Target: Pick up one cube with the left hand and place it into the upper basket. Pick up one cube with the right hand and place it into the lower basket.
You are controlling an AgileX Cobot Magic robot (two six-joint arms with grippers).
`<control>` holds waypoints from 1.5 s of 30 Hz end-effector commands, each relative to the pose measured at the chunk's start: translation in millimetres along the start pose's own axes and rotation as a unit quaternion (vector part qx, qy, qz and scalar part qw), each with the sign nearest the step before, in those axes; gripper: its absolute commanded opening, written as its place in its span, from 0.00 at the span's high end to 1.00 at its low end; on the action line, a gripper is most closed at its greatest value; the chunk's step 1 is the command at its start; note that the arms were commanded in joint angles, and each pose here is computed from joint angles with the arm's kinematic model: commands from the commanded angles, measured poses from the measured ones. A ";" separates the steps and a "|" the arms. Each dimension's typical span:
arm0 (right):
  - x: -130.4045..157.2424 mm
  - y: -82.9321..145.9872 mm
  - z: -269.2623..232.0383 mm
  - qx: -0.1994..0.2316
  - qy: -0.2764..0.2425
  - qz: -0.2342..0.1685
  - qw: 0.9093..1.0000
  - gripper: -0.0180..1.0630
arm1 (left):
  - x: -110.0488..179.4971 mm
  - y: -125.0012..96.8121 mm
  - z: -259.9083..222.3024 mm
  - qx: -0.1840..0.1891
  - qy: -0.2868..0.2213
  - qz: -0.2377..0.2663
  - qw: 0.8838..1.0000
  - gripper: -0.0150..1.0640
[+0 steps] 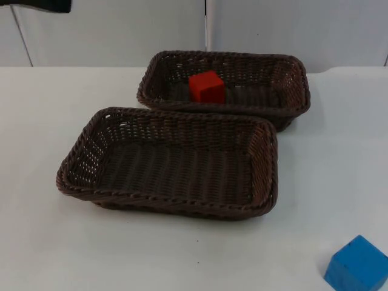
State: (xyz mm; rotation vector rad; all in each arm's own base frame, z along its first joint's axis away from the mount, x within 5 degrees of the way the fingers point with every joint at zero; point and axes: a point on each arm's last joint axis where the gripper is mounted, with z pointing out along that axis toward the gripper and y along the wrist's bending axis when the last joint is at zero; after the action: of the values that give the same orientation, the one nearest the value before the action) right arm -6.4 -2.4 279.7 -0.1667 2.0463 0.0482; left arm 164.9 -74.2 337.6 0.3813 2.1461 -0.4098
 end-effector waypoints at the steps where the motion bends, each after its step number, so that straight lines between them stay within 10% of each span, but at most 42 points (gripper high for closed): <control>1: 0.2 -0.4 -0.7 0.002 -0.003 -0.005 1.000 0.27 | 9.1 -1.6 -14.9 -0.001 -0.010 0.008 1.000 0.04; 45: -8.8 1.3 8.9 -0.009 0.029 0.011 0.999 0.26 | 32.5 -4.6 -54.8 -0.010 0.023 0.026 0.999 0.04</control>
State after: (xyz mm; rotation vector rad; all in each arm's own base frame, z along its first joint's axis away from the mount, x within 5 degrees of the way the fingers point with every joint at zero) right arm -1.3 -1.1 279.9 -0.1589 2.0804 0.0609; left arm 107.1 -52.0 341.1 0.4396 2.1863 -0.3550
